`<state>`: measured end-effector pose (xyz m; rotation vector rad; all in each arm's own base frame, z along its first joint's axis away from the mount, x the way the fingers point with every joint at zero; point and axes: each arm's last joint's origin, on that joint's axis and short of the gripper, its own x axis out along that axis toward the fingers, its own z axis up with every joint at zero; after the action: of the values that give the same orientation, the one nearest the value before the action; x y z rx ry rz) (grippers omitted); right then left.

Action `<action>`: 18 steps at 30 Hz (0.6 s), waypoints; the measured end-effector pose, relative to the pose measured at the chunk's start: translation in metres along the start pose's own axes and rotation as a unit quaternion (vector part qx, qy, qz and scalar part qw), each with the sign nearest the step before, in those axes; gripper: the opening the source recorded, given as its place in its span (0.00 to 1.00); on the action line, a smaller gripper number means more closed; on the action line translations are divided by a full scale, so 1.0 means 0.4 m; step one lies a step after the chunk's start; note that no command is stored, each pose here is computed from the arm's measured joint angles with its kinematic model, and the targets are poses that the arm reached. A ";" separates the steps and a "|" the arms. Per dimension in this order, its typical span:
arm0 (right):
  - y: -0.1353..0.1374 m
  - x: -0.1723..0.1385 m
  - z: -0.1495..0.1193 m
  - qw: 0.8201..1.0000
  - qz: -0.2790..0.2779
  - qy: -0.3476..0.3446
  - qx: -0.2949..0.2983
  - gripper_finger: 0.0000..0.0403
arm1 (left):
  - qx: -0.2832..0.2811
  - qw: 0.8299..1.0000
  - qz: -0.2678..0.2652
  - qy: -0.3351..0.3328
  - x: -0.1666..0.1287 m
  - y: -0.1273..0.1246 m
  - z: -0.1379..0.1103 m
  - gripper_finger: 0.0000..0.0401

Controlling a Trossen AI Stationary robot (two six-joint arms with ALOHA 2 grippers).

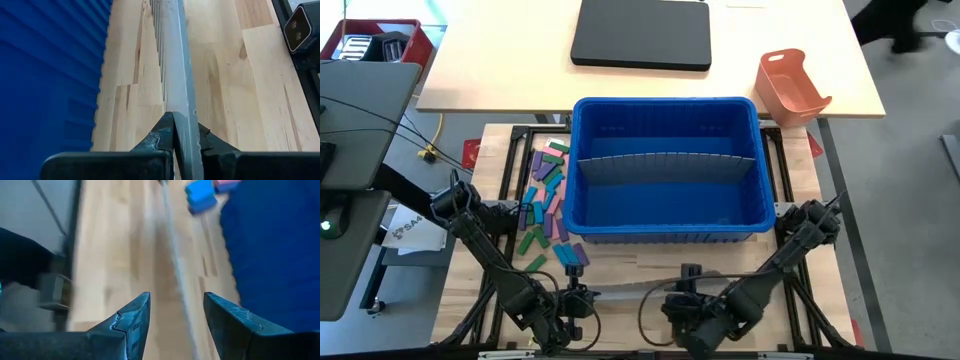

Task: Sort blocks
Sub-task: Insert the bin divider into the blue bin

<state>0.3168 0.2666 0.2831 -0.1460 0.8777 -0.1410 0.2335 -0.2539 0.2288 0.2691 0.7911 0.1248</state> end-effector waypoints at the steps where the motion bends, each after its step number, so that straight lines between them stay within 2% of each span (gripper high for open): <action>1: 0.003 0.013 -0.004 1.000 -0.003 0.009 -0.004 0.45 | 0.000 1.000 0.000 0.000 0.000 0.000 0.000 0.01; 7: 0.019 0.069 -0.021 0.999 0.005 0.050 -0.005 0.41 | 0.007 1.000 -0.004 -0.003 0.000 -0.002 0.002 0.01; 10: 0.013 0.089 -0.021 0.998 -0.005 0.057 -0.002 0.31 | 0.012 1.000 -0.008 -0.009 0.000 -0.004 0.006 0.01; 15: 0.003 0.097 -0.015 0.998 -0.011 0.058 0.007 0.05 | 0.002 1.000 -0.009 -0.025 -0.001 -0.008 0.014 0.02; 18: 0.001 0.094 -0.018 0.998 -0.019 0.059 0.033 0.03 | 0.010 0.999 -0.009 -0.031 -0.011 0.001 0.019 0.08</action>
<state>0.3350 0.2597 0.2501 -0.0933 0.9879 -0.2157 0.2359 -0.2561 0.2371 0.2837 0.7338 0.0901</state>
